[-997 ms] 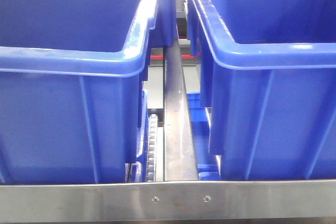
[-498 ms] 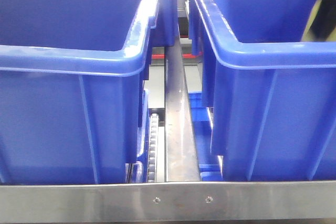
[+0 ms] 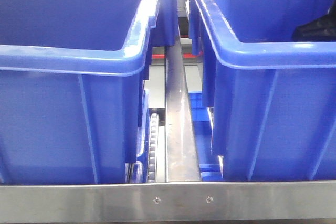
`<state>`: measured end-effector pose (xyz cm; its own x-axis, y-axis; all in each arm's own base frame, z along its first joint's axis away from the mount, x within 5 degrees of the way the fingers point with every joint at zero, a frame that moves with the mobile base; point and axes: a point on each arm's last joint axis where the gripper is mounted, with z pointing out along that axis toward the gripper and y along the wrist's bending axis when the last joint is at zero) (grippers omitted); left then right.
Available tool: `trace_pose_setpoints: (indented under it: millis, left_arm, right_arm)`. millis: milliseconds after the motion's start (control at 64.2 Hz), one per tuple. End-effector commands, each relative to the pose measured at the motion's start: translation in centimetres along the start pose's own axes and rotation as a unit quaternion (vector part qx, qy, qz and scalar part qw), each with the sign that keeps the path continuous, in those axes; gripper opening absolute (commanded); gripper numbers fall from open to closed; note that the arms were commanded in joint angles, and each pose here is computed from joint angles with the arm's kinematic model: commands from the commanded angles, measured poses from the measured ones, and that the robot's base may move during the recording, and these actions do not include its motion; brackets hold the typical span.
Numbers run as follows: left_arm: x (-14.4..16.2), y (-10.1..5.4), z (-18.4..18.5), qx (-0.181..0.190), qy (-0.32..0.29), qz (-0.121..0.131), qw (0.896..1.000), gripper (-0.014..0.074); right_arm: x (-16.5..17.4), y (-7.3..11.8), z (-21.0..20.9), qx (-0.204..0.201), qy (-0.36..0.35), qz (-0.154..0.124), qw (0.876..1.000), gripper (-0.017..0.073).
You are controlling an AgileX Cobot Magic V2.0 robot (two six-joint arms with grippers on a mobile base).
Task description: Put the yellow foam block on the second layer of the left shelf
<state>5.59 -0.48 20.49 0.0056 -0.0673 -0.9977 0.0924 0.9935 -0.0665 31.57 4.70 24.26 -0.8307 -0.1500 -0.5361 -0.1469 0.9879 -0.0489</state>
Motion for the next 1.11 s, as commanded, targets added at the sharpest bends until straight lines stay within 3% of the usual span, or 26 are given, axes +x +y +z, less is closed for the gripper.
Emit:
trace_pose_setpoints:
  millis: [0, 125, 327, 498, 717, 872, 1012, 1090]
  left_arm:
    - [0.2, -0.1, 0.1, 0.008, -0.025, -0.006, 1.0, 0.0136]
    - [0.2, -0.1, 0.1, 0.008, -0.025, -0.006, 1.0, 0.0136]
    - [0.2, -0.1, 0.1, 0.008, -0.025, -0.006, 1.0, 0.0136]
    - [0.2, -0.1, 0.1, 0.008, -0.025, -0.006, 1.0, 0.0136]
    - [0.2, -0.1, 0.1, 0.008, -0.025, -0.006, 1.0, 0.0136]
    - [0.2, -0.1, 0.1, 0.008, -0.025, -0.006, 1.0, 0.0136]
    - [0.2, -0.1, 0.1, 0.008, -0.025, -0.006, 1.0, 0.0136]
    - [0.2, -0.1, 0.1, 0.008, -0.025, -0.006, 1.0, 0.0136]
  right_arm:
    - [-1.7, -0.2, -1.8, -0.002, -0.063, 0.004, 0.998, 0.042]
    - [-1.8, -0.1, -1.8, -0.006, -0.067, 0.009, 0.998, 0.0623]
    - [-2.0, -0.2, -2.7, -0.006, -0.079, 0.01, 0.997, 0.0592]
    - [-1.6, -0.3, -5.6, -0.006, -0.129, 0.011, 0.992, 0.0587]
    - [1.8, -0.4, -10.8, -0.009, -0.253, 0.012, 0.967, 0.0582]
    - [5.4, -0.4, -13.7, -0.011, -0.316, 0.015, 0.949, 0.0433]
    - [8.9, -0.4, -15.5, -0.011, -0.362, 0.016, 0.932, 0.0186]
    - [10.7, -0.4, -16.9, -0.011, -0.4, 0.017, 0.916, 0.0052]
